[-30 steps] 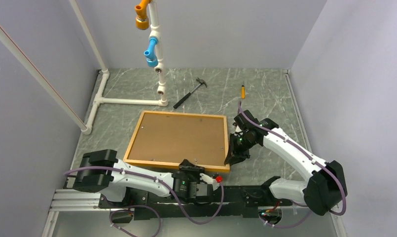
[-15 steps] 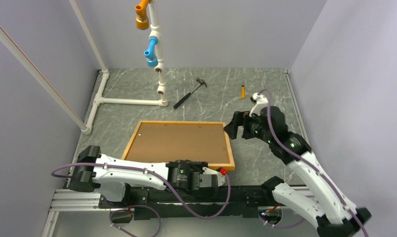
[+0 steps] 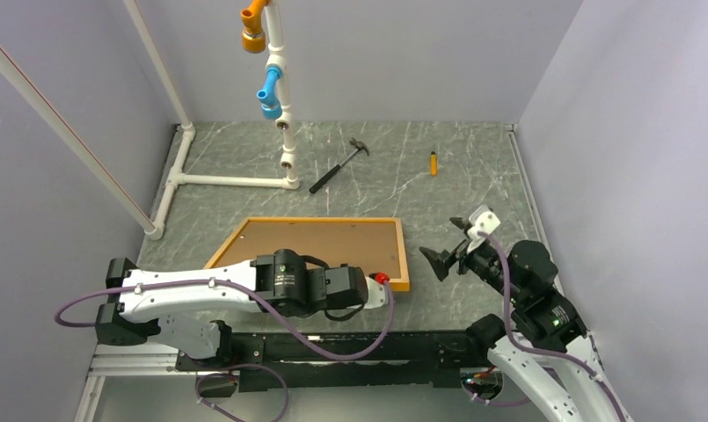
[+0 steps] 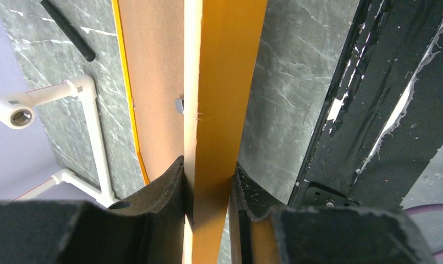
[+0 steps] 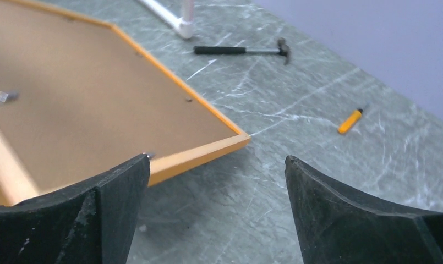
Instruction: Take the photo out of the frame
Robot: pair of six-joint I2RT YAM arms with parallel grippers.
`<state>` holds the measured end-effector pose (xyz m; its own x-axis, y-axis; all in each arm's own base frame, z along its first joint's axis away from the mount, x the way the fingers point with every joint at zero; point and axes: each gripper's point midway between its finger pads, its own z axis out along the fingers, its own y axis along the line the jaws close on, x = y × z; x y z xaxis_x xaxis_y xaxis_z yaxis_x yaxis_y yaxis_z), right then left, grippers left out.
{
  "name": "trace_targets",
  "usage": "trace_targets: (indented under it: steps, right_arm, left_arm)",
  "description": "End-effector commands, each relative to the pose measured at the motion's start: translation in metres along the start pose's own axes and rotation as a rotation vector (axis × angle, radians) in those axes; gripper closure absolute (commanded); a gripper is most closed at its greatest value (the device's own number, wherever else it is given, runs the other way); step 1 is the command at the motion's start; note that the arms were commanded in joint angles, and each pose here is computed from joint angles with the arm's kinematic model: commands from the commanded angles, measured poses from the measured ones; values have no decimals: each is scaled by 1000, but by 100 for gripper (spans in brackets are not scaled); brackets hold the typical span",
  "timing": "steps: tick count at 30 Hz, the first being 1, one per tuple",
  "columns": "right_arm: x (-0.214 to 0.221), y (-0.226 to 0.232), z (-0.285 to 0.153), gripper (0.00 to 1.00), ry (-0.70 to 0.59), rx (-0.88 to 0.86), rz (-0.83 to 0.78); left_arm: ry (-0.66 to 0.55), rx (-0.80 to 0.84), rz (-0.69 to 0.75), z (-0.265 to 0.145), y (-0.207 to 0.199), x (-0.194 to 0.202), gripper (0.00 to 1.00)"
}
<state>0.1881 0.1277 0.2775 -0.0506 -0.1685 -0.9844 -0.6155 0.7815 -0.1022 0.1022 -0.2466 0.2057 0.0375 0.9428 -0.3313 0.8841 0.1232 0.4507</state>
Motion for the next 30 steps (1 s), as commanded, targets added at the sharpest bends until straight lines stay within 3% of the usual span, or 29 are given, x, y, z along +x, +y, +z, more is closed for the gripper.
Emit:
trace_targets:
  steps: [1, 5, 9, 16, 23, 30]
  right_arm:
    - [14, 42, -17, 5, -43, -274, -247]
    - [16, 59, -27, 1, -137, -369, -377]
    - [26, 82, -17, 1, -135, -535, -377]
    - [27, 100, 5, 4, -244, -650, -396]
    - [19, 95, 22, 3, -343, -584, -402]
    - [13, 98, 41, 13, -321, -594, -305]
  left_arm:
    - [-117, 123, -126, -19, -3, -22, 100]
    - [-111, 125, -144, -17, 4, -16, 100]
    - [-134, 128, -150, -19, 11, -20, 100]
    - [-136, 129, -150, -21, 20, -28, 100]
    - [-152, 151, -150, -22, 20, -34, 100]
    - [-138, 171, -140, -17, 20, -37, 100]
